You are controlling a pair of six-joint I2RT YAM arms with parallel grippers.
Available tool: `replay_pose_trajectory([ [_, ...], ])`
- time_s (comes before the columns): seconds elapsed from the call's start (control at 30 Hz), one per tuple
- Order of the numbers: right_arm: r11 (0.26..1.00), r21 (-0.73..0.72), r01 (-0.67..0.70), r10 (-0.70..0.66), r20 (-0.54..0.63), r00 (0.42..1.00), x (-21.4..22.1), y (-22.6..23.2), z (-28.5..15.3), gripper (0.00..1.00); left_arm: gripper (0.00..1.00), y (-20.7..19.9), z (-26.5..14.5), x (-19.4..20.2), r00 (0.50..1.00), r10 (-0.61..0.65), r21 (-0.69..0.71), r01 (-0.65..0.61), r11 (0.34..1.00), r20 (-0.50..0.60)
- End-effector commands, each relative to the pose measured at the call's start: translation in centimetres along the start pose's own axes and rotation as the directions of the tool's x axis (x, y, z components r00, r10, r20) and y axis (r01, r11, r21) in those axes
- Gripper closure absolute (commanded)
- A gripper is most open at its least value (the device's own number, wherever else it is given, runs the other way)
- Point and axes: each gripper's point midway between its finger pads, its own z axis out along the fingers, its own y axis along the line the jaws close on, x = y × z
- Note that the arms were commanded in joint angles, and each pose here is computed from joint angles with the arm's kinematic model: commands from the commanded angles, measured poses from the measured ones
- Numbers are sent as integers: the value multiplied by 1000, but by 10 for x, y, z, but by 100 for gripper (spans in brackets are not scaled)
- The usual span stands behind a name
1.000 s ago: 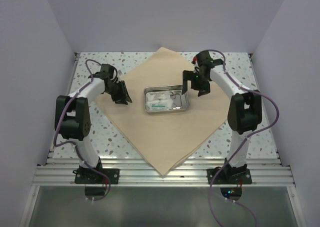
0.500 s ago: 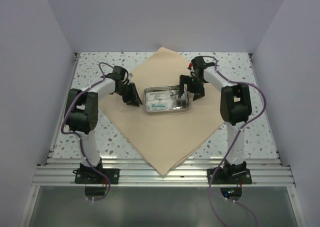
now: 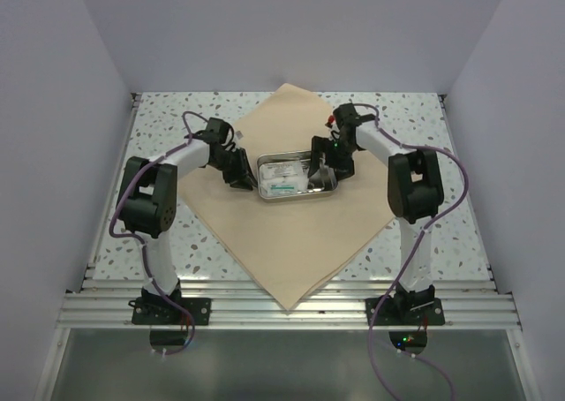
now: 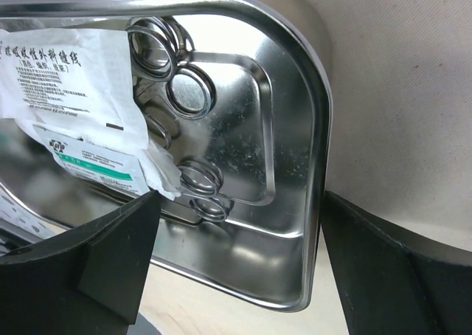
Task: Prepare the surgical pack
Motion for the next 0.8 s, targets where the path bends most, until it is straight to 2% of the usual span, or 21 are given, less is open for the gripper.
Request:
replay_pose_trajectory([
  [0.0,997,-80,22,-18,49,999,-4,24,-26,9,71,-18,-9,-5,999,15,52,-17,998,30],
  [0.77,991,-121,62,-57,43,997,11,49,-32,12,70,-13,-11,-12,999,10,20,-11,1000,51],
])
